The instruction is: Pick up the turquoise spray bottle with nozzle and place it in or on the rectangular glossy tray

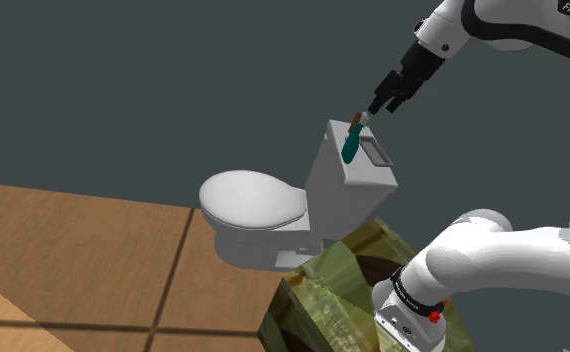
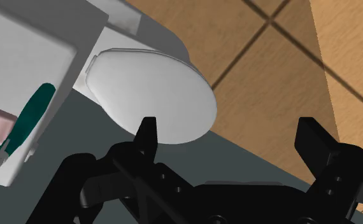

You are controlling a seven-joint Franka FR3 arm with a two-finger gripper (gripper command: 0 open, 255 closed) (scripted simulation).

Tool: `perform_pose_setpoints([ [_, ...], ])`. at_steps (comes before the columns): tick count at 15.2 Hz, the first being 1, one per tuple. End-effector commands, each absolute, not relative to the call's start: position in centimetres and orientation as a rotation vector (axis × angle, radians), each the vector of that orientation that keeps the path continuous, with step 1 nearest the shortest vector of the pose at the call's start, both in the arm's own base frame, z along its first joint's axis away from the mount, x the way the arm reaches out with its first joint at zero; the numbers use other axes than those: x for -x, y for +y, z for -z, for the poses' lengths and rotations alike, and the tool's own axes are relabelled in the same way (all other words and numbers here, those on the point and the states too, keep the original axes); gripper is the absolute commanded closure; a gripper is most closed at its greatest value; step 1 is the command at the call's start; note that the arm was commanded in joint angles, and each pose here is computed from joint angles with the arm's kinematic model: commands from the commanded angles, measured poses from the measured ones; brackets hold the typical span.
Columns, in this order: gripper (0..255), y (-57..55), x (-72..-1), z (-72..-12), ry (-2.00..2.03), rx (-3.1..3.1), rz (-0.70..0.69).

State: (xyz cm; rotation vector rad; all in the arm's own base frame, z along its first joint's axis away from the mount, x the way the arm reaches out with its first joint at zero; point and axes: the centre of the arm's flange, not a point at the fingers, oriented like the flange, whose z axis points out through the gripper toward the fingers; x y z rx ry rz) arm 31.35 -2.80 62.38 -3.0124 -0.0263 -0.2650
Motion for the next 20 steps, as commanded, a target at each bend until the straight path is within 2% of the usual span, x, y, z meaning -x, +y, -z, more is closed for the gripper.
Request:
perform_pose_setpoints([
  [1, 0, -2.8, -31.4, -62.4, -0.026, 3.012, 0.265],
  [20, 0, -14.5, -40.3, -45.3, 0.505, 3.081, 0.559],
])
